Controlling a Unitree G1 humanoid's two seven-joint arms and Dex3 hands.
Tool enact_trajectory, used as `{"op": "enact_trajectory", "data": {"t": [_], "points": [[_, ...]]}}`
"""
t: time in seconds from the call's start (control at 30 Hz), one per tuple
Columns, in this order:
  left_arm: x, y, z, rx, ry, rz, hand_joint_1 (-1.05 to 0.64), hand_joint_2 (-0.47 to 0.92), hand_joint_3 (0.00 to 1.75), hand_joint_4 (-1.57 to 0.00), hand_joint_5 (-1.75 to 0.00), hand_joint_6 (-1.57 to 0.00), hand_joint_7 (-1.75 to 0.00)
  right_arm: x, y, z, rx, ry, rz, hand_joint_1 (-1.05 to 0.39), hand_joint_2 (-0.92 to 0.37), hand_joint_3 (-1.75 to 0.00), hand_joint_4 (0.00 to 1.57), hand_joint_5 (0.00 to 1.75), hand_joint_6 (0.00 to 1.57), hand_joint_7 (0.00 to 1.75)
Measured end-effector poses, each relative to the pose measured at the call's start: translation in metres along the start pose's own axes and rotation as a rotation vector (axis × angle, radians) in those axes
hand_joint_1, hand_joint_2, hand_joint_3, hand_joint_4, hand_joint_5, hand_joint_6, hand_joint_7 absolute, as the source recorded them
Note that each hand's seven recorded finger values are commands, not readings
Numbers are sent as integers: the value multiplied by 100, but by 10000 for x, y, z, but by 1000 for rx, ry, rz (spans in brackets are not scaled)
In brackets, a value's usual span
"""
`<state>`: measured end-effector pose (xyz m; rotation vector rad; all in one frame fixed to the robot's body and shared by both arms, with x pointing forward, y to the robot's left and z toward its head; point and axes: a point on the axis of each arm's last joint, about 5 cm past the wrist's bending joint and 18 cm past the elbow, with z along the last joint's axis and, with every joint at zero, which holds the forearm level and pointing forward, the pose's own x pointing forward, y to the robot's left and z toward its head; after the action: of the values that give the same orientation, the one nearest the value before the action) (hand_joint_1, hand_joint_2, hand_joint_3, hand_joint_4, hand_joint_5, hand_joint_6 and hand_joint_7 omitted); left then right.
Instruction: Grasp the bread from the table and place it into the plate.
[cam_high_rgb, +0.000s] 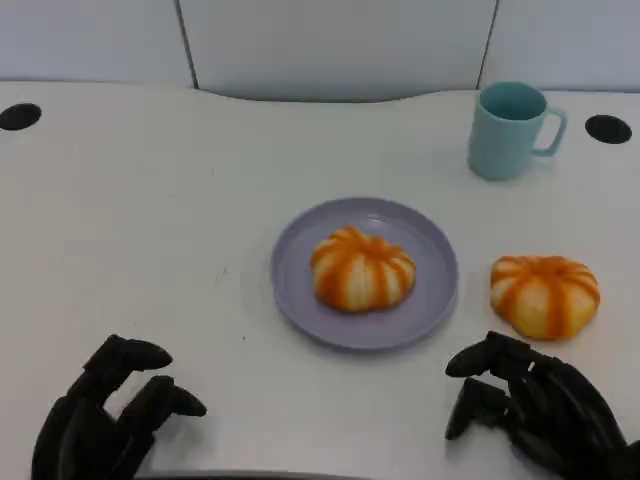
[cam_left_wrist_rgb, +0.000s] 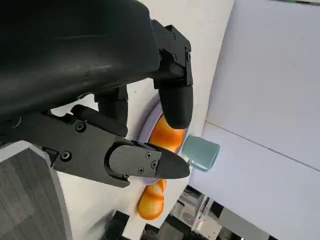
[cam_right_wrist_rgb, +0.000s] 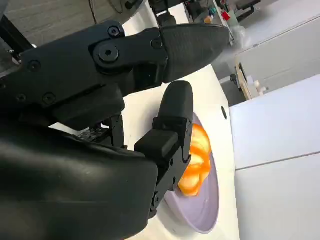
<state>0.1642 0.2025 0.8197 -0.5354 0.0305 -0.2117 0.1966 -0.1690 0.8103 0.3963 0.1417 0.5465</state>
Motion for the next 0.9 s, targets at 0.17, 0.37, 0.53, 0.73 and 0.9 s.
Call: {"op": "enact_trajectory", "data": {"t": [0.17,0.37,0.53,0.73,0.9], "points": [[-13,13,-37,-3,-10,2,-53,92,18,-36,-175,-25,-162,-5,-3,-6,-4,-4,-1,-54,-92,-31,53,155,60,106],[-15,39,-67,4,-27,-1,-54,92,19,-36,-175,-23,-164,-4,-19,-10,-7,-8,-6,-55,-92,-31,53,156,62,107],[40,42,-67,1,-33,-11,-53,92,20,-35,-175,-21,-166,5,-42,6,-9,-5,-13,-54,-92,-30,52,155,60,107],[89,47,-72,3,-29,-17,-51,92,20,-35,-175,-20,-167,13,-61,16,-9,2,-19,-52,-92,-30,54,154,60,107],[98,53,-64,8,-30,-16,-53,92,19,-35,-175,-23,-163,26,-64,17,-4,8,-18,-51,-92,-30,54,152,59,108]]}}
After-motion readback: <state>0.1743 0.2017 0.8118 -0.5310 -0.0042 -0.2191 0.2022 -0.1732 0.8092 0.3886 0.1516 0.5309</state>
